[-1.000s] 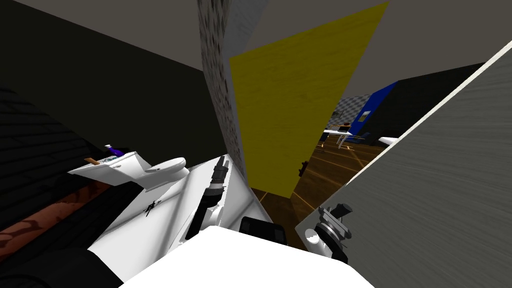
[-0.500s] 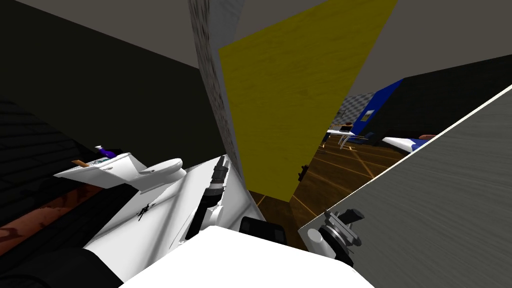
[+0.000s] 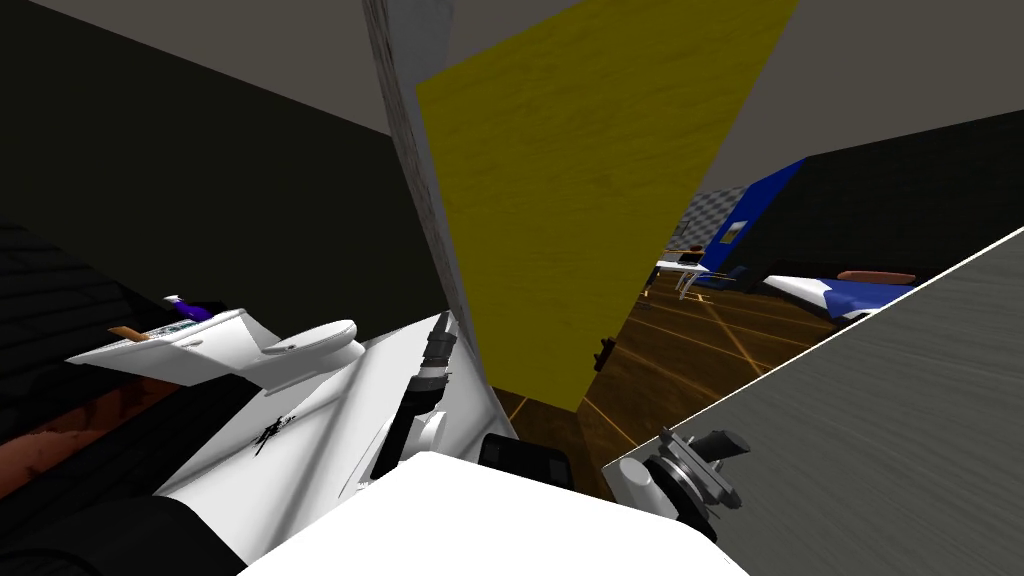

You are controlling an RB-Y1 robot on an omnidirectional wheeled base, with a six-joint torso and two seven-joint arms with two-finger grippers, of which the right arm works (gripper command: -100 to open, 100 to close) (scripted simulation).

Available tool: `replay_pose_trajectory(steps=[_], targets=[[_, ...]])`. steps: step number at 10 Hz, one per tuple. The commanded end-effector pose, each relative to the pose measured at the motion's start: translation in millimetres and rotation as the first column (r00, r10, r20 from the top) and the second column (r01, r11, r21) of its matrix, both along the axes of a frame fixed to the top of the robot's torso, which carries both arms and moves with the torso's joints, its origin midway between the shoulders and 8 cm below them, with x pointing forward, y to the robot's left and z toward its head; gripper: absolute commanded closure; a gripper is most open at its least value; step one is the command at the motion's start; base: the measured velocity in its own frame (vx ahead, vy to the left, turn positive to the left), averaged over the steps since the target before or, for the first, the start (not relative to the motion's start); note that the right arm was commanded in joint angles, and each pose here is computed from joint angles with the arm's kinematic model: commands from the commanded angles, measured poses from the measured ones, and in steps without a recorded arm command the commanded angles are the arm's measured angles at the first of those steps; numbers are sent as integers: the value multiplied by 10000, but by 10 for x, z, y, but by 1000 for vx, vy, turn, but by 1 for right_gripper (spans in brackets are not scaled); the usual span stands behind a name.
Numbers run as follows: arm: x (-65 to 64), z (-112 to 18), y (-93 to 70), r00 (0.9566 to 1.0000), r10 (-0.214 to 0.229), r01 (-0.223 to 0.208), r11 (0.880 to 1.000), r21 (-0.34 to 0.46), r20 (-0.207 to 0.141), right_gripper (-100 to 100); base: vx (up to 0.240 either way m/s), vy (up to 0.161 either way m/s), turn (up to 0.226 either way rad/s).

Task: Push the door open

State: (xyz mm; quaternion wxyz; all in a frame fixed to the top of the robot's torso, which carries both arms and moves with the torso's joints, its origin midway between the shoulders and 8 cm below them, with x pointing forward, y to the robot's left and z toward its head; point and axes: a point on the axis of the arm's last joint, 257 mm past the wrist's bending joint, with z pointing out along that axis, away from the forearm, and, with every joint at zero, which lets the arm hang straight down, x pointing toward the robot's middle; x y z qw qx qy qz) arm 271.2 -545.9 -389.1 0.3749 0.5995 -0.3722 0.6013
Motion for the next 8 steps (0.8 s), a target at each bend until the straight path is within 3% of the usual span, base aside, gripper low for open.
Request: replay_pose_trajectory(steps=[1, 4, 5, 6, 8], targets=[[-178, 7, -149, 9984, -573, 573, 9983, -61, 10, 100, 116, -56, 8], [-312, -16, -229, 9939, -1098, 1098, 9939, 21, 3, 100, 179, -88, -23], [-264, -63, -176, 9955, -943, 944, 9955, 102, -24, 100, 79, -55, -16], [-346, 2, -293, 9904, -1381, 1382, 9904, -85, 60, 100, 32, -91, 80], [-421, 46, -383, 9839, -1785, 1787, 9837, -208, 127, 100, 23, -145, 102]])
